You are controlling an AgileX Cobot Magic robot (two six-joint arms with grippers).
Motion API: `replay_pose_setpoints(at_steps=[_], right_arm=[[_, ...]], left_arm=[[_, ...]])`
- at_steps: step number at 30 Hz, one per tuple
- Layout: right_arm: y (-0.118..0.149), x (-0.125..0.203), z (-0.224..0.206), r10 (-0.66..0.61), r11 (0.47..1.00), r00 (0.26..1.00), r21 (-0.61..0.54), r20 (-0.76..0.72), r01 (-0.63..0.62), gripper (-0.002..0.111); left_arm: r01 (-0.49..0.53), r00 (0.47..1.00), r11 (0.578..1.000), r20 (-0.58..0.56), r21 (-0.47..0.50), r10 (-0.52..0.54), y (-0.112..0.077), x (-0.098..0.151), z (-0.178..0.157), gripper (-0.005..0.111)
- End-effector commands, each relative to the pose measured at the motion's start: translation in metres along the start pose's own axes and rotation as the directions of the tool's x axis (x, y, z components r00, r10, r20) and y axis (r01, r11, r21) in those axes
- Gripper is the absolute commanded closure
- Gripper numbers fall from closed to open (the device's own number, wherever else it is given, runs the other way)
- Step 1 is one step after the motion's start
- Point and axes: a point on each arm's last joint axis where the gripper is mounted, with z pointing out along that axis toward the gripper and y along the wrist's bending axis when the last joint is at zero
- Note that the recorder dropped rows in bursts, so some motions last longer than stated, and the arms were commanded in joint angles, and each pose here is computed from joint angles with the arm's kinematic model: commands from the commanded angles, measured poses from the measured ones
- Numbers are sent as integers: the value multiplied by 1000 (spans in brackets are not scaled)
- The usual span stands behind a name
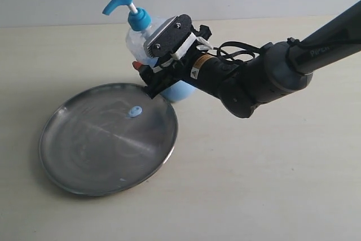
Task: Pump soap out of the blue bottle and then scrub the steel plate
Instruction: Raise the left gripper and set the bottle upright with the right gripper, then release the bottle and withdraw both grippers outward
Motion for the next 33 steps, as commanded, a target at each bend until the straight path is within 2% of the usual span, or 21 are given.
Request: replay_pose_setpoints(at_steps=[1, 6, 12, 19, 25, 30, 33], right_arm=[[-8, -11, 0, 26, 998, 999, 48, 47, -28, 108], [-8, -11, 0, 35, 998, 998, 51, 47, -38, 108], [-12, -10, 0, 91, 991, 995, 93, 38, -94, 108], [-21, -6, -2, 209, 957, 977, 198, 27, -210, 108], [-23, 0, -1, 307, 928, 951, 209, 38, -308, 108], [-35, 10, -1, 394, 888, 918, 238, 52, -394, 108], [-41, 13, -2, 401, 882, 915, 250, 52, -400, 108]], left_arm=[[-43, 997, 999, 58, -26, 44, -4, -8, -26, 107], [-69, 996, 997, 51, -37, 71, -7, -6, -42, 107], [-65, 998, 997, 16, -47, 66, -7, 17, -44, 107], [-45, 999, 997, -8, -68, 45, -2, 46, -32, 107], [-32, 999, 996, -23, -87, 30, 2, 66, -20, 107], [-23, 998, 995, -52, -97, 18, 4, 84, -12, 107], [-20, 998, 995, -62, -100, 14, 5, 90, -10, 107]])
